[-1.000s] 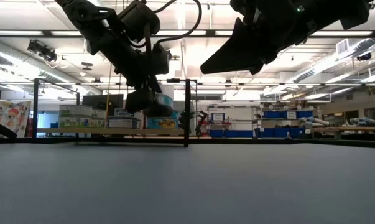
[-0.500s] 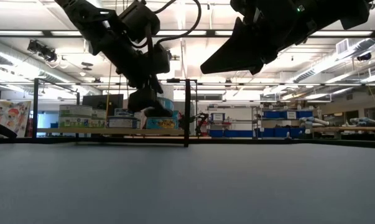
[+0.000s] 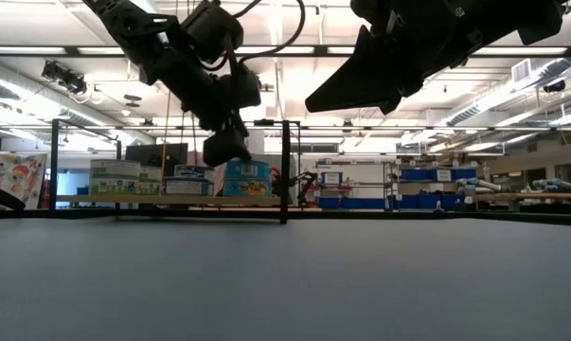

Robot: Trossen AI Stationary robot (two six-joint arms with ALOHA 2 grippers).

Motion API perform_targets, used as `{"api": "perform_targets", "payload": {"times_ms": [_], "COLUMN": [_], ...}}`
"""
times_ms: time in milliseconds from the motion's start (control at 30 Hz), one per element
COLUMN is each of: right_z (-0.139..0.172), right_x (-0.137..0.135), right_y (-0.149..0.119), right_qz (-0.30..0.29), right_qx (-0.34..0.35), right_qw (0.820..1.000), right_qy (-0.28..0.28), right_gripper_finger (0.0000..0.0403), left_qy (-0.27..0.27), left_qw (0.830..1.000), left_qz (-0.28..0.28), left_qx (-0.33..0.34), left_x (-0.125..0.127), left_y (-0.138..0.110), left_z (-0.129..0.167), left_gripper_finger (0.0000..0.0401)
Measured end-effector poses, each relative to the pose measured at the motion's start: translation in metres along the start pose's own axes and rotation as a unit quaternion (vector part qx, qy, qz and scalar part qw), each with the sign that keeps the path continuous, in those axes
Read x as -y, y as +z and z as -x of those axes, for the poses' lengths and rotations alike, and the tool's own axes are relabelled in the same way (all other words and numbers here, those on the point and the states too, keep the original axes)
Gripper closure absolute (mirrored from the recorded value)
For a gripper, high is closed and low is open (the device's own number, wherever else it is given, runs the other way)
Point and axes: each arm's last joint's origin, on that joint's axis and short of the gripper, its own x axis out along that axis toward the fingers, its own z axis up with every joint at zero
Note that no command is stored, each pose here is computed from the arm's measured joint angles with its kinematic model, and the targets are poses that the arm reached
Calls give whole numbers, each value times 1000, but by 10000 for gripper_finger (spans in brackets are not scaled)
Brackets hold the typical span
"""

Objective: Stack canned seafood by type on shelf
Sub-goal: Stack the blue tuna can on top of the blue tuna can on the shelf

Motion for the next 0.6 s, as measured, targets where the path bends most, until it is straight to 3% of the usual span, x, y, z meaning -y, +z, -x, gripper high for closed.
{"api": "perform_targets", "payload": {"times_ms": [333,600], "right_z": [0,0], "right_x": [0,-1], "right_y": [0,0], "right_qz": [0,0], "right_qx": [0,0], "right_qw": [1000,1000], "right_qy": [0,1], "right_gripper_finger": [400,395], "left_qy": [65,-32], "left_qw": [996,996], "left_qz": [50,57], "left_qx": [-25,-56], "left_x": [-19,-22], "left_y": [15,24], "left_z": [5,23], "left_gripper_finger": [137,230]}}
